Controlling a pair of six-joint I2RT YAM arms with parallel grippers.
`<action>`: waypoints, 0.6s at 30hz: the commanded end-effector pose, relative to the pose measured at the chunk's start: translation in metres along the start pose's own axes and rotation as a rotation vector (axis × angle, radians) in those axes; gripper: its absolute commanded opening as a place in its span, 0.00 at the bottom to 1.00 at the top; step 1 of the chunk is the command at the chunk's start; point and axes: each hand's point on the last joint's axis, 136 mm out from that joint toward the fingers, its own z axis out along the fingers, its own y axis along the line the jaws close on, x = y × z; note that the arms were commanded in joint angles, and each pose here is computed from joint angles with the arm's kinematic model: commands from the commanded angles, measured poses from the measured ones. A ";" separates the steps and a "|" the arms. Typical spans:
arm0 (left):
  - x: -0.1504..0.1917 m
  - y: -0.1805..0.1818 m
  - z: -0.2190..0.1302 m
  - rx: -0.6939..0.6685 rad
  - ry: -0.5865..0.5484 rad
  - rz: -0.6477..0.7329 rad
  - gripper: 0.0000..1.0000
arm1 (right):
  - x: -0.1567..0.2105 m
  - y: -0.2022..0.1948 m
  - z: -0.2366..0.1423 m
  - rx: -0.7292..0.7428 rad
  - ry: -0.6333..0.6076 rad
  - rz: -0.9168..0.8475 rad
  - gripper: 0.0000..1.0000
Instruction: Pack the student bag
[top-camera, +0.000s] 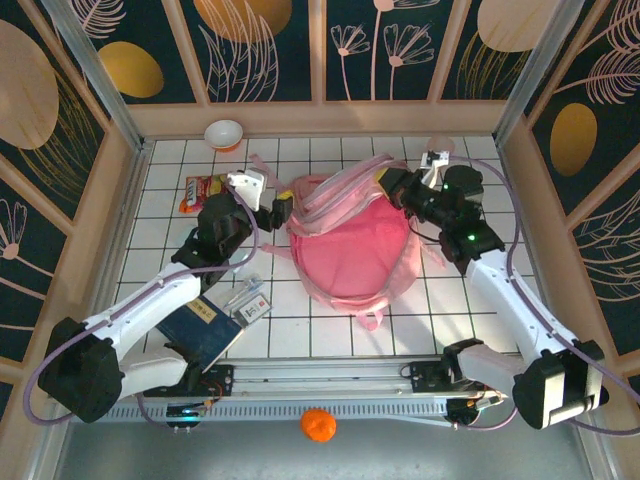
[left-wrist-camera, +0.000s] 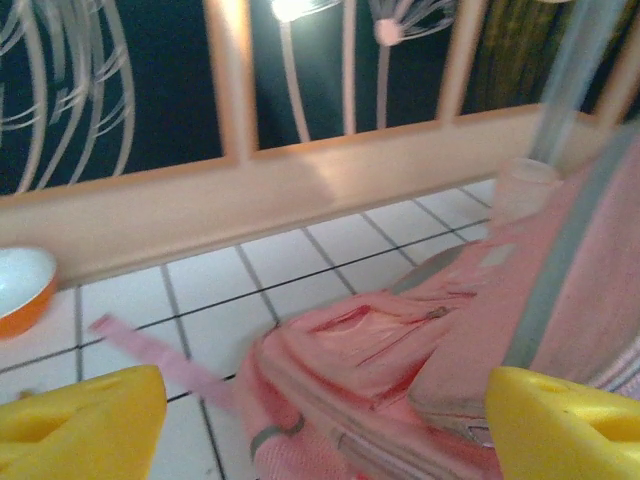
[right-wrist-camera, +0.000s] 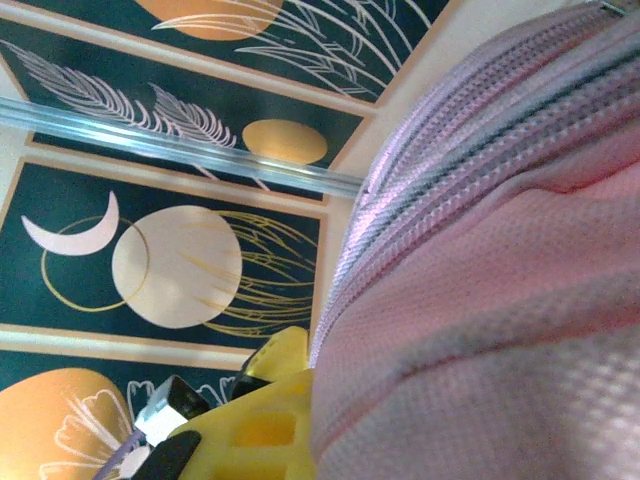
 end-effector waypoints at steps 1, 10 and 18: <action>0.010 0.024 0.001 -0.149 0.087 -0.136 0.83 | -0.025 0.007 0.003 -0.032 -0.146 -0.073 0.00; 0.031 0.036 -0.010 -0.247 0.228 -0.441 0.99 | 0.006 -0.056 0.009 0.241 -0.079 -0.066 0.39; 0.090 0.058 -0.035 -0.350 0.462 -0.699 0.99 | 0.036 -0.112 -0.035 0.531 -0.037 -0.022 0.61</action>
